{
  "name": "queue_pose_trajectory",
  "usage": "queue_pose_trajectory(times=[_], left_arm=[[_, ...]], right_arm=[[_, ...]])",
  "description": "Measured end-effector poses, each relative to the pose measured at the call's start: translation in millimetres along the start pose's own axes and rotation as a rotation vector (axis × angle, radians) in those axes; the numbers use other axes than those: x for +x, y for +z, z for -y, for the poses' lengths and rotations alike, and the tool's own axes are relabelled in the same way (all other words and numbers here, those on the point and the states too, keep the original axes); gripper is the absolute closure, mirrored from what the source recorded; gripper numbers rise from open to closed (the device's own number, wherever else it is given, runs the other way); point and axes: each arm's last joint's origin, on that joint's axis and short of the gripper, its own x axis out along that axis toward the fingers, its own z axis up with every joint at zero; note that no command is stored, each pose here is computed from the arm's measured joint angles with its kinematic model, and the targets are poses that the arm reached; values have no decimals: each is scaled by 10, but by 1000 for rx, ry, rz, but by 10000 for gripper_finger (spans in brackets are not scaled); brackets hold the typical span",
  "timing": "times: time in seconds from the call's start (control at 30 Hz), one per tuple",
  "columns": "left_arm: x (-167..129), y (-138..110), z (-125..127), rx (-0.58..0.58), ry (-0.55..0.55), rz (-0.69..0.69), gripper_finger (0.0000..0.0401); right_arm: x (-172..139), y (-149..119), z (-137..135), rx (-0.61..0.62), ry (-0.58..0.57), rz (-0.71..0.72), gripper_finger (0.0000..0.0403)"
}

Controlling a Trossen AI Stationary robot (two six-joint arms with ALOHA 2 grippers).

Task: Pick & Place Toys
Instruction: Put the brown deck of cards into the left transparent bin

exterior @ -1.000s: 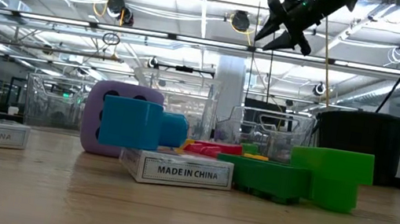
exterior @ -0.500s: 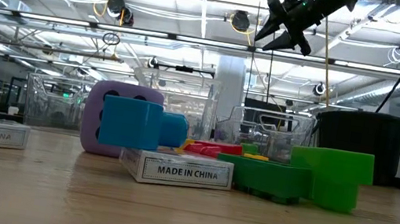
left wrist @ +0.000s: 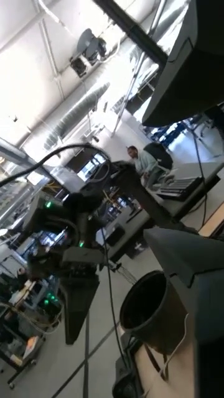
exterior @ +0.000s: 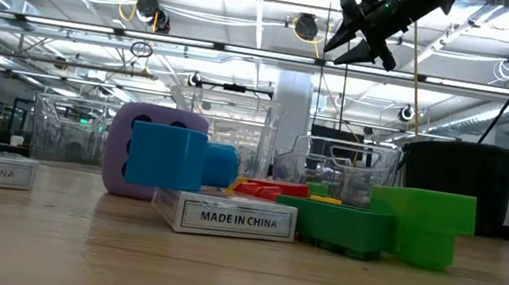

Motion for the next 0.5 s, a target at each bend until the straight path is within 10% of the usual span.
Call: queue_pose_trajectory(times=[0.5], left_arm=[[4,-136,6,63,142,-6,121]], right_arm=[[1,-1,0,0,0,-1,231]])
